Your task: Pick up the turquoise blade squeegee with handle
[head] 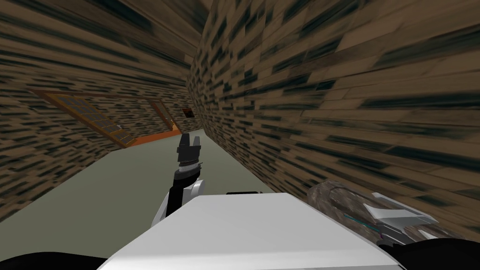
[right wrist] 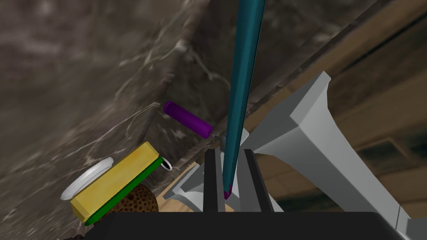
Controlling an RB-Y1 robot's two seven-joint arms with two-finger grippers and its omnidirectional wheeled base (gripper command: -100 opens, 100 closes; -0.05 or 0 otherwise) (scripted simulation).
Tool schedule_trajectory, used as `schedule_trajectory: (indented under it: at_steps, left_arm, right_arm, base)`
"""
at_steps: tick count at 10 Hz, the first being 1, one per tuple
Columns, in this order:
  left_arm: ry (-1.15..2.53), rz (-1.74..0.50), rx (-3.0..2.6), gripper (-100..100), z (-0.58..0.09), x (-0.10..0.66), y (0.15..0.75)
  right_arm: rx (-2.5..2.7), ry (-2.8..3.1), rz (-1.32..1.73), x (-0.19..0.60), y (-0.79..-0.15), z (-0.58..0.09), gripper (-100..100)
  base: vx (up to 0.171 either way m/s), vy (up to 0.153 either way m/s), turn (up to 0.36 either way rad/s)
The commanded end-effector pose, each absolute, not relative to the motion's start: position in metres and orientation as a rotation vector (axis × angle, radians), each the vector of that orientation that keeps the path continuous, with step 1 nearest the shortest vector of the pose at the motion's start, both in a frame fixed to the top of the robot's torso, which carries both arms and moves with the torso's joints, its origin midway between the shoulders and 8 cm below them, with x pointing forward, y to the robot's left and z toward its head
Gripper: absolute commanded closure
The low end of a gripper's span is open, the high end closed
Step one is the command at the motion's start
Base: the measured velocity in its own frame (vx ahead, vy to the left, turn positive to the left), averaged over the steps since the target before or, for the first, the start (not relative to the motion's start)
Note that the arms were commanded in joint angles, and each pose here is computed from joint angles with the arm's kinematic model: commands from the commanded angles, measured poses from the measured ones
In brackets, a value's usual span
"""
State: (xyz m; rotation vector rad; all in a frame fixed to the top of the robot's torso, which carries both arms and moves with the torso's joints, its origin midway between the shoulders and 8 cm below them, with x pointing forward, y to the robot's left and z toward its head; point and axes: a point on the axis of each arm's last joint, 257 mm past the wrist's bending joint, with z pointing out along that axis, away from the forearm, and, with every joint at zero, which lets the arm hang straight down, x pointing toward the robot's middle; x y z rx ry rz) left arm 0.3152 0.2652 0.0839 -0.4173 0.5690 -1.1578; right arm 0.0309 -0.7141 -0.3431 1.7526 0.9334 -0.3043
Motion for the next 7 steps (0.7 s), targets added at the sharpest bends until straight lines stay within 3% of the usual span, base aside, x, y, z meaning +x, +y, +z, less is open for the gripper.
schedule_trajectory:
  at_steps: [1,6,7]
  left_arm:
    - [0.569,-1.158,-0.417,0,0.0839,0.3152,0.2652]
    - [0.569,-1.158,-0.417,0,0.0839,0.3152,0.2652]
    - [0.569,-1.158,-0.417,0,0.0838,0.3152,0.2652]
  right_arm:
    - [1.758,0.921,-0.309,0.0291,-0.7135,-0.3420,100]
    - [1.762,0.905,-0.327,0.0258,-0.7126,-0.3383,100]
    - [1.763,0.902,-0.326,0.0258,-0.7126,-0.3381,0]
  base:
    - [-0.025,0.010,0.050]
    - [-0.032,0.014,0.048]
    - [0.000,0.000,0.000]
